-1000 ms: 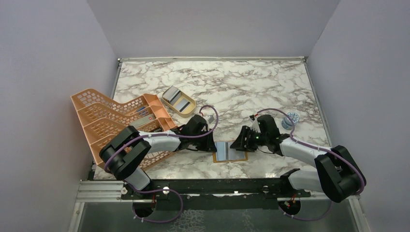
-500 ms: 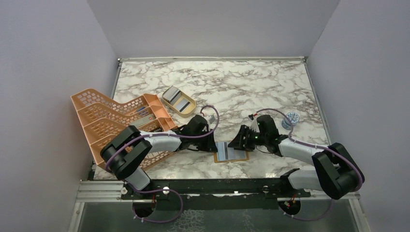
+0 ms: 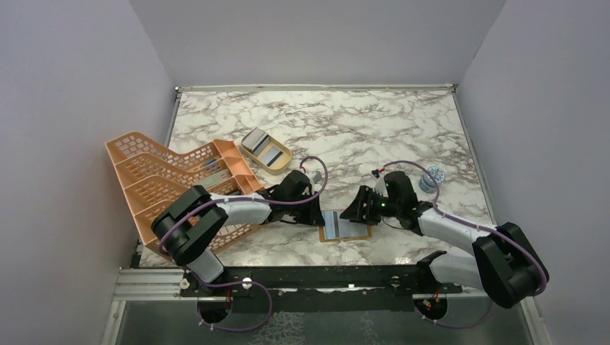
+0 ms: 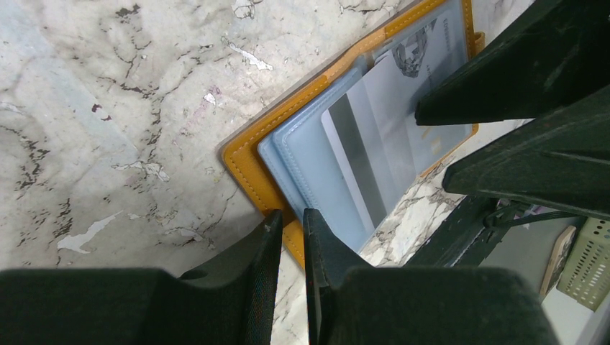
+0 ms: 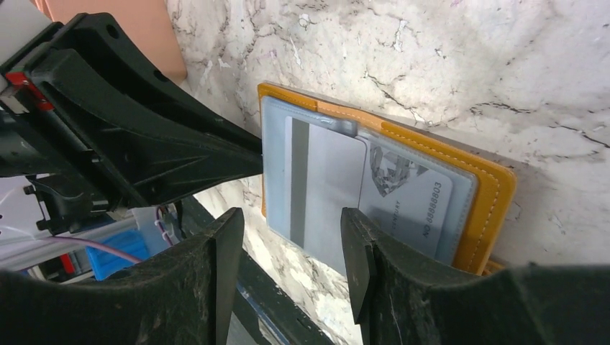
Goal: Put the credit cards into the card holder
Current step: Insert the credit card into the card holder.
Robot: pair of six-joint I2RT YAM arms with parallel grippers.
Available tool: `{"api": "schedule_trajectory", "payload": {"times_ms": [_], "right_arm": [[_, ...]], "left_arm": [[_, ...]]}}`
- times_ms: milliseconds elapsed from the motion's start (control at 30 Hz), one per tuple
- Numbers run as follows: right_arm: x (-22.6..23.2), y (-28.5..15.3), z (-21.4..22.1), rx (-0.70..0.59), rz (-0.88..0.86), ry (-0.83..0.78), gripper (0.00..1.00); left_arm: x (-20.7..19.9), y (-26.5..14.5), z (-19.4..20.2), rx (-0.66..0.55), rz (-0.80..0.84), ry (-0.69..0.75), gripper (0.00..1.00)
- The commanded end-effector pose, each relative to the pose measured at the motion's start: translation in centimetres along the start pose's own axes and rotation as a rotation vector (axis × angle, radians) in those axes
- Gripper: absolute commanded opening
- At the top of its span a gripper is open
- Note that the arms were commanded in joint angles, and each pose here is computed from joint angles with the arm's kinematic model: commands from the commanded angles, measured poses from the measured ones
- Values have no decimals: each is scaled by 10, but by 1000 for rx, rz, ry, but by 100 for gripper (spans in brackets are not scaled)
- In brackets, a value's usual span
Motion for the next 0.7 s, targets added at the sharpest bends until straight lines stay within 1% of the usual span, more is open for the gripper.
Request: {"api": "schedule_trajectory", "payload": {"times_ms": [0, 267, 533, 667], "right_arm": [[-1, -5, -5, -45, 47, -22, 54], [-9, 2, -1, -18, 70, 8, 54], [0, 8, 2, 10, 4, 1, 54], [4, 8, 3, 15, -21, 6, 51]], "left_arm": [[4, 5, 1, 21, -32, 23, 21], [4, 5, 2, 23, -36, 23, 20], [7, 7, 1, 22, -48, 29, 20], [7, 8, -1, 18, -53, 33, 20]]}}
Point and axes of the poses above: each gripper's point midway between its finger pads, its own y axis out along the fingers, its own x axis along the line the jaws close on, z = x × y, the point moved 4 cm from there along -y, back along the fingers, and after that the axes turned 11 degrees about y, right-handed, at the moved point
